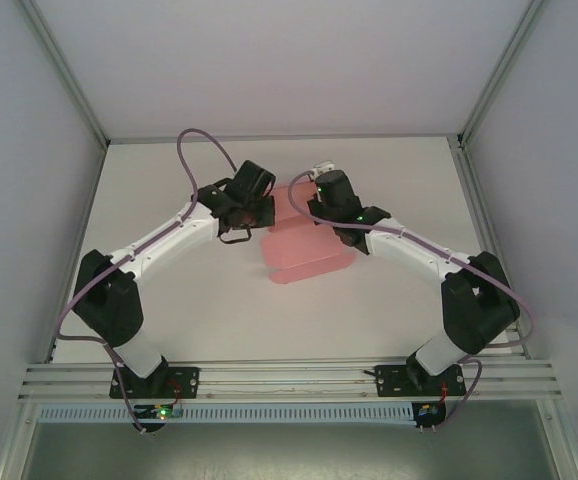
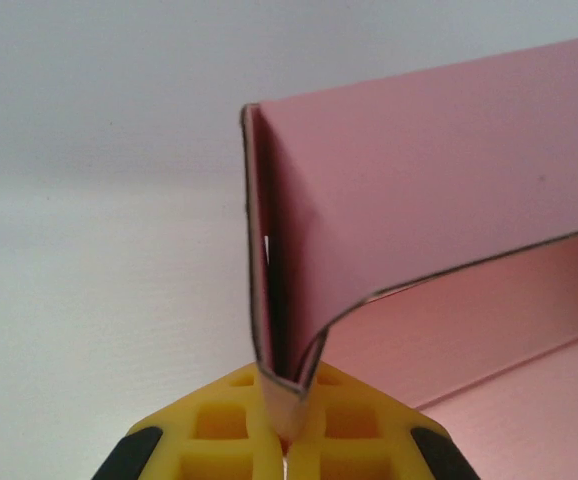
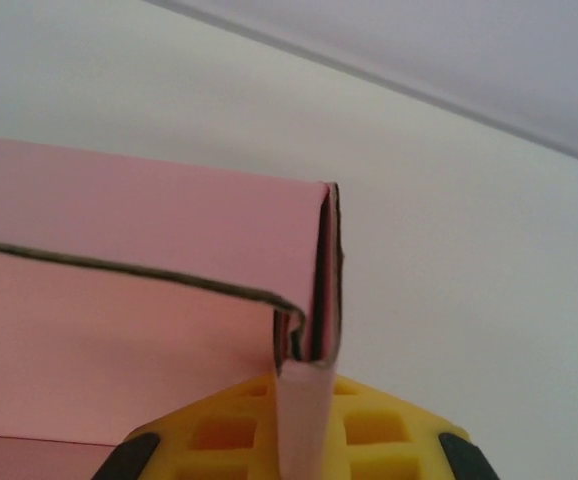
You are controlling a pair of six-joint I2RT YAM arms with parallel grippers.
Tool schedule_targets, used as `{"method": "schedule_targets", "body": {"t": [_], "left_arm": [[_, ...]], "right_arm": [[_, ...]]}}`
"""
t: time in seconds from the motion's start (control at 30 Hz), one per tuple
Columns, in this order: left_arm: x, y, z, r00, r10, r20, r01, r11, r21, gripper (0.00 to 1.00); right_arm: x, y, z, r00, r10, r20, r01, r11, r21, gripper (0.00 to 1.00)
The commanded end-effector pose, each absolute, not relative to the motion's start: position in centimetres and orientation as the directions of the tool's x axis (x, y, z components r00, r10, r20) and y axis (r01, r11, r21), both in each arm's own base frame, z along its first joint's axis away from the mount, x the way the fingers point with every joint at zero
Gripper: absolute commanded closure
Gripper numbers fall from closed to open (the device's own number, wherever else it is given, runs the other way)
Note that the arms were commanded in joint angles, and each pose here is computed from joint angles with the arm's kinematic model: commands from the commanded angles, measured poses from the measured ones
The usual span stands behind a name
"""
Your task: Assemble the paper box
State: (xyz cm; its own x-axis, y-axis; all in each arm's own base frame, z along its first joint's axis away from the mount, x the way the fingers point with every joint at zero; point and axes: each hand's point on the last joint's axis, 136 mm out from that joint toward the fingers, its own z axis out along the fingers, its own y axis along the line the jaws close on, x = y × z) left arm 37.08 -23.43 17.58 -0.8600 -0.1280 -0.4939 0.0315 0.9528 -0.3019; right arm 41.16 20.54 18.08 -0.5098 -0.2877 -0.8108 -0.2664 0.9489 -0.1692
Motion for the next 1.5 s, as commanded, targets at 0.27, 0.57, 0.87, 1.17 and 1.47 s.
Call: {"method": "schedule_targets", "body": {"t": [0.27, 0.57, 0.87, 1.17, 1.47], "left_arm": [[36.8, -13.9, 13.8, -0.863, -0.161, -0.478, -0.282, 0.940, 0.194, 1.00], [35.2, -9.2, 14.4, -0.864, -0.115, -0.490, -0.359, 0.824, 0.438, 1.00], [37.7, -19.5, 14.6, -0.845, -0.023, -0.534, 0.003, 0.999, -0.046, 1.00], [39.3, -21.0, 18.4, -0.720, 0.191, -0.667, 0.237, 0.971, 0.022, 1.00], [40.2, -21.2, 22.2, -0.310, 0.778, -0.546, 0.638, 0.596, 0.487, 1.00]], "right_arm": [[39.5, 16.9, 21.6, -0.467, -0.365, -0.805, -0.094, 0.926, -0.365, 1.00], [39.2, 16.1, 21.5, -0.481, -0.395, -0.783, -0.057, 0.905, -0.422, 1.00], [37.5, 23.8, 20.6, -0.428, -0.345, -0.835, -0.444, 0.885, -0.138, 0.80], [32.5, 27.9, 24.5, -0.338, -0.249, -0.908, -0.712, 0.699, 0.074, 0.02], [29.5, 19.5, 29.7, -0.328, 0.071, -0.942, -0.617, 0.738, 0.271, 0.02]]}}
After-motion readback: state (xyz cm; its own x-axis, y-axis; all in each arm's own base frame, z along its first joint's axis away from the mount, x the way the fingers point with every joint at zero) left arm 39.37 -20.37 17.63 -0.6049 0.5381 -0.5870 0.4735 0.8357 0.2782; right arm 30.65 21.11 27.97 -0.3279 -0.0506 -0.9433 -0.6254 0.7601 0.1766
